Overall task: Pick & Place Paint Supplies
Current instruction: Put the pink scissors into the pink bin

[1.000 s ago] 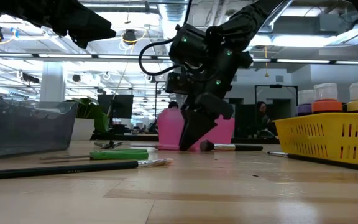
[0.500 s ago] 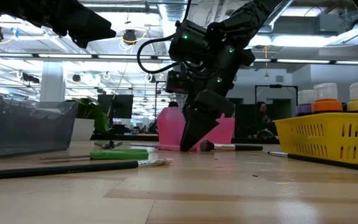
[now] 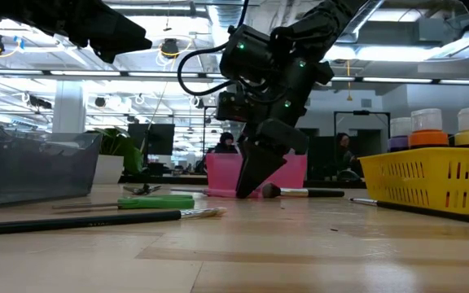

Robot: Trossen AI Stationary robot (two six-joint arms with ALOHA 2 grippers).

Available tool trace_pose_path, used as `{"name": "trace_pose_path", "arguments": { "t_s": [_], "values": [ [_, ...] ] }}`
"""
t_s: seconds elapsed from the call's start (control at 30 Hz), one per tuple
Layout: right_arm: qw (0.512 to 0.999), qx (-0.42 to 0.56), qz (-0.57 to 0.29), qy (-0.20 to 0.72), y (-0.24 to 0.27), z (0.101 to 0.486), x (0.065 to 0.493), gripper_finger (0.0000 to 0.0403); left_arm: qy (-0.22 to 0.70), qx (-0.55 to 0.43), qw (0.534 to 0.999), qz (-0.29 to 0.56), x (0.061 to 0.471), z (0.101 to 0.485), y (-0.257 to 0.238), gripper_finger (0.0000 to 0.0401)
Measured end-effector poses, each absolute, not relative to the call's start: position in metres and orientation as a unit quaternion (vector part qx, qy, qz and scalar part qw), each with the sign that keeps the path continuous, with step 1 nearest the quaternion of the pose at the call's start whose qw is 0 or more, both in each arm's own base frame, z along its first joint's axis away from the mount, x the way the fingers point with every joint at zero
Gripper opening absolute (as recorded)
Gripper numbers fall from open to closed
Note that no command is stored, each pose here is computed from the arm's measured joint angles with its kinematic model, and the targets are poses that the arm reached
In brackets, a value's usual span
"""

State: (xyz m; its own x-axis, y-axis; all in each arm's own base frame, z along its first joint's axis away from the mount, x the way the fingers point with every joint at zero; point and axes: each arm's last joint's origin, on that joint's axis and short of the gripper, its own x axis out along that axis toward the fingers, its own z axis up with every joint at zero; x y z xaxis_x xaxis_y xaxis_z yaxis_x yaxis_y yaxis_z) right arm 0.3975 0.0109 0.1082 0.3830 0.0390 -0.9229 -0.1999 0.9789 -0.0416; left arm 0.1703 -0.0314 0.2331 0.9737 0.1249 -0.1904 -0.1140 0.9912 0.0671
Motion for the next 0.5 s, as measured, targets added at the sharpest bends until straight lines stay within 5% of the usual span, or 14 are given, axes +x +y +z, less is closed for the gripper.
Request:
{"name": "trace_pose_path", "arguments": {
  "t_s": [0.2,0.5],
  "values": [
    [0.825,-0.087,0.067,0.555,0.0112,0.1116,0.4003,0.0009,0.098,0.028,0.993,0.060,0.1703,0.2331,-0.0315,0.0158],
    [0.827,-0.102,0.061,0.550,0.0130,0.1165,0.4050,0.0004,0.098,0.028,0.993,0.060,0.1703,0.2331,-0.0314,0.0158]
  ]
}}
